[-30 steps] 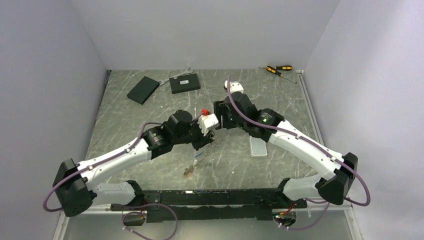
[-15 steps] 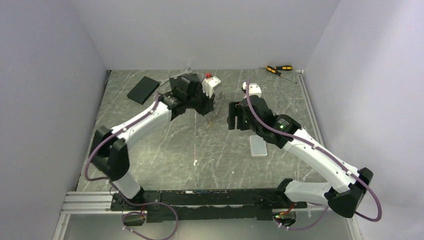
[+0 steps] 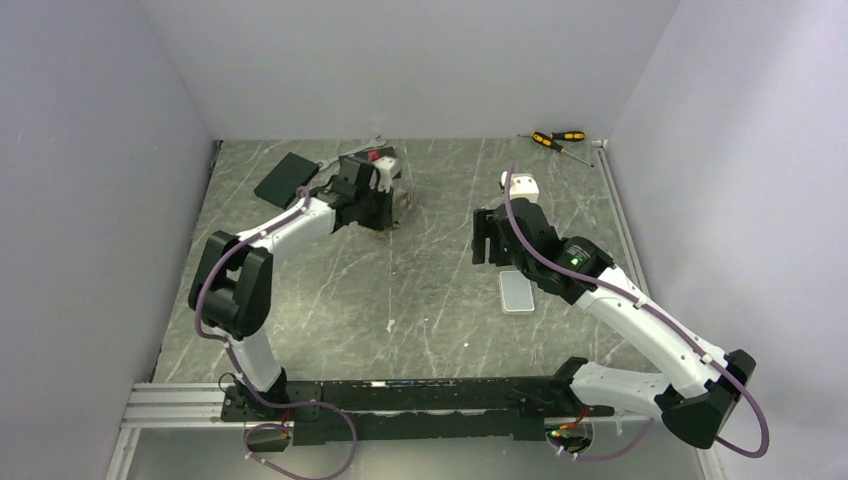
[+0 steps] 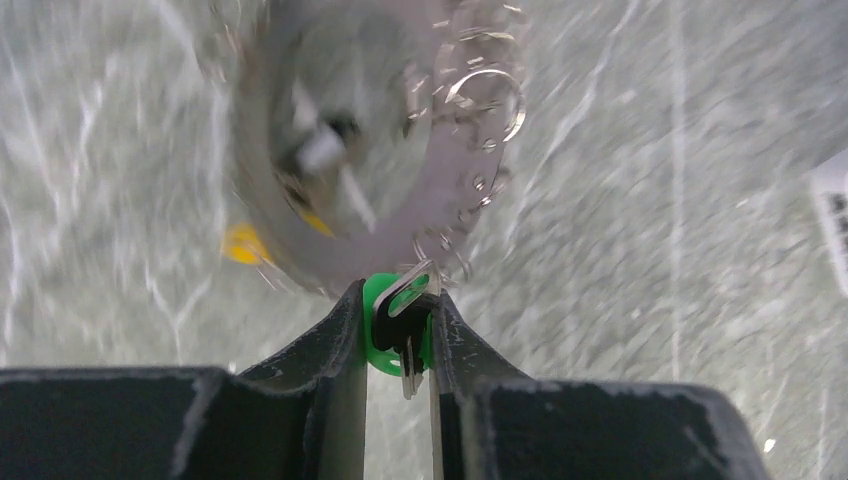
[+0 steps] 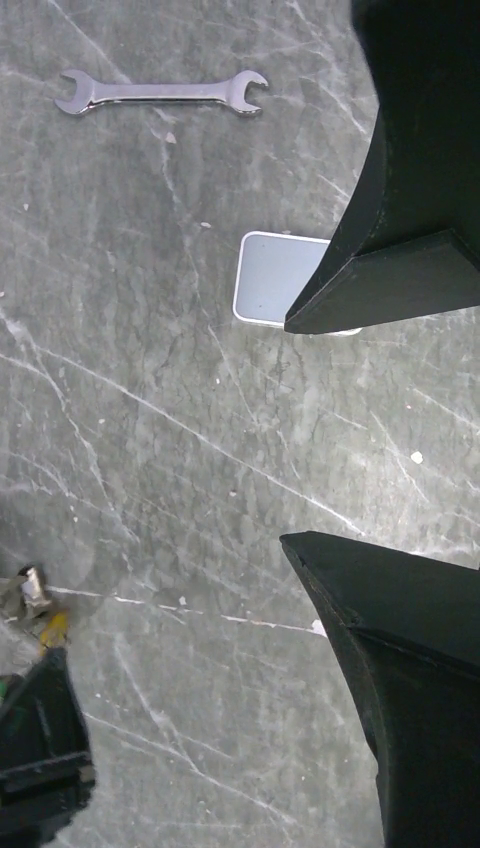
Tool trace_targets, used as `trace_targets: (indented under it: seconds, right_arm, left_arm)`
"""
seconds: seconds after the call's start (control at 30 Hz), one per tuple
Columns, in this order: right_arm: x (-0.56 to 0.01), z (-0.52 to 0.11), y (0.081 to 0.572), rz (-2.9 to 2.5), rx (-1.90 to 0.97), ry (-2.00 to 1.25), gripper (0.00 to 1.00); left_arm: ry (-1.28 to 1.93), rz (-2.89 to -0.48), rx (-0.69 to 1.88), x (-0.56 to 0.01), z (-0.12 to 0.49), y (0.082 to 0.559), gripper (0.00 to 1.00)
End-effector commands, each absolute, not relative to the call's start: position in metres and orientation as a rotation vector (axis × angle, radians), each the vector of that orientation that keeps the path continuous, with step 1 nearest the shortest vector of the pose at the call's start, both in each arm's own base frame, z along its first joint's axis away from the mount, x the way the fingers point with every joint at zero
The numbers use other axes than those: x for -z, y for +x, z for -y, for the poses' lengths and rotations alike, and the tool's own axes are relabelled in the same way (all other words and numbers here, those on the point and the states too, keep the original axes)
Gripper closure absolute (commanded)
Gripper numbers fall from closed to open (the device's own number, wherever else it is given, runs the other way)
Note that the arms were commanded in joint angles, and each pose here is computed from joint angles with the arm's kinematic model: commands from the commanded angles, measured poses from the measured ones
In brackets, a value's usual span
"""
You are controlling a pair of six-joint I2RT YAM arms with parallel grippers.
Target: Put the keys on the keyring
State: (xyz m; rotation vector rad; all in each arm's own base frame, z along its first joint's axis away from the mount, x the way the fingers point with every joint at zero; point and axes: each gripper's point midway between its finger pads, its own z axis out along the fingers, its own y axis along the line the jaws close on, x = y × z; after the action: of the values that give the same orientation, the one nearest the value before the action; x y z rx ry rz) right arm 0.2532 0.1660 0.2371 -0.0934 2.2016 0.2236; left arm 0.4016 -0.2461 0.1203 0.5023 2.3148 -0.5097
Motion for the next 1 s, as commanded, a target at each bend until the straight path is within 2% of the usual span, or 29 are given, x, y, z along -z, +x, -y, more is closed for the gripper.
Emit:
trace_targets:
  seconds: [0.0,0.23,0.57,0.83,0.9,0.93,0.97]
  right_arm:
    - [-0.240,-0.166,0.257,-2.181,-0.221,-0.102,0.24]
    - [-0.238,-0.174,0.262,-2.193,-0.240,-0.124,0.24]
    - [-0.231,-0.174,0.258,-2.213,-0.243,-0.123,0.24]
    - [-0.228,-0.167,0.254,-2.219,-0.218,-0.119,0.24]
    - [-0.229,-0.166,0.254,-2.212,-0.216,-0.117,0.24]
    - [-0.230,-0.165,0.255,-2.206,-0.216,-0.116,0.24]
    - [-0.232,-0.165,0.255,-2.198,-0.218,-0.117,0.24]
  left_arm:
    - [0.344,-2.338,0.463,-0.122,0.210,0.390,1.00]
    - [0.275,-2.434,0.401,-0.092,0.174,0.355,1.00]
    - [0.293,-2.542,0.542,-0.064,0.188,0.323,1.00]
    - [0.374,-2.598,0.443,-0.071,0.183,0.291,0.68]
    - [0.375,-2.603,0.383,-0.077,0.176,0.286,0.55]
    - [0.368,-2.598,0.362,-0.081,0.173,0.284,0.45]
    - [0.354,-2.592,0.334,-0.086,0.168,0.284,0.27]
